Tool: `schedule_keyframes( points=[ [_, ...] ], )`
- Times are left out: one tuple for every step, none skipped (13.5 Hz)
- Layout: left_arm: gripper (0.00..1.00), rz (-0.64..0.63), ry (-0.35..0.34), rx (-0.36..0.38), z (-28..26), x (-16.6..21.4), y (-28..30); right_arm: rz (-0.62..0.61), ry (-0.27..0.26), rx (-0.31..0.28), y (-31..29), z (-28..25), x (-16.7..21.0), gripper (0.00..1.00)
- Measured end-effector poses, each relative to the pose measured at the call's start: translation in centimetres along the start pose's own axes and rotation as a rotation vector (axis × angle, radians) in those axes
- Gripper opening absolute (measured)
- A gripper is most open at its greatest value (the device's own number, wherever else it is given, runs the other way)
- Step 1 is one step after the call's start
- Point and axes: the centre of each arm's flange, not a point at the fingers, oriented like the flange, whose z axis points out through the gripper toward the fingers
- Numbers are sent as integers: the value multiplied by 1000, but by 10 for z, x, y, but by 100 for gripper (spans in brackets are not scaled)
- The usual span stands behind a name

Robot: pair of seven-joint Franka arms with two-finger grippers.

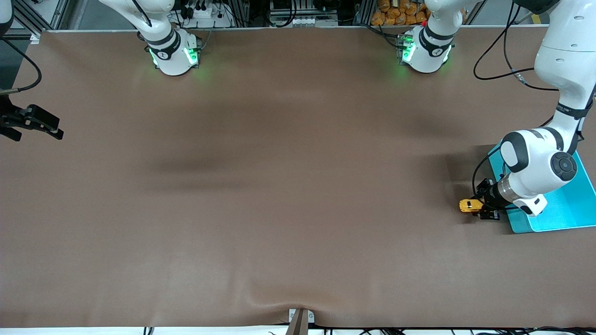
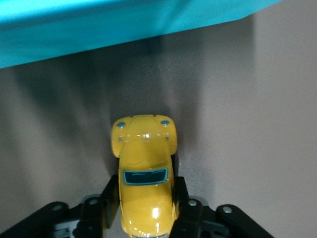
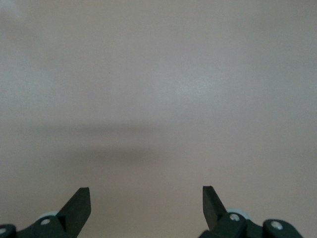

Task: Wind and store yellow beetle car
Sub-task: 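Grasp the yellow car with the left gripper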

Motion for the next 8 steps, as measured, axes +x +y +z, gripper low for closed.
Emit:
schedule_keyframes(
  points=[
    [46,2,3,-5,-3,0,1,0,0,0,0,0,0,100],
    [46,11,9,-12,-8,-1,4,0,0,0,0,0,0,100],
    [46,35,24,-15,-19,-4,8,0,0,0,0,0,0,100],
    [46,72,42,-2,-34,-9,11,0,1,0,0,0,0,100],
    [46,116,64,15,-54,-15,15,0,2,0,0,-1,0,100],
    [46,166,82,29,-78,-20,17,0,3,0,0,-1,0,100],
    [46,222,92,41,-101,-23,17,0,4,0,0,-2,0,100],
    [46,280,102,51,-122,-24,16,0,5,0,0,-2,0,100]
  ],
)
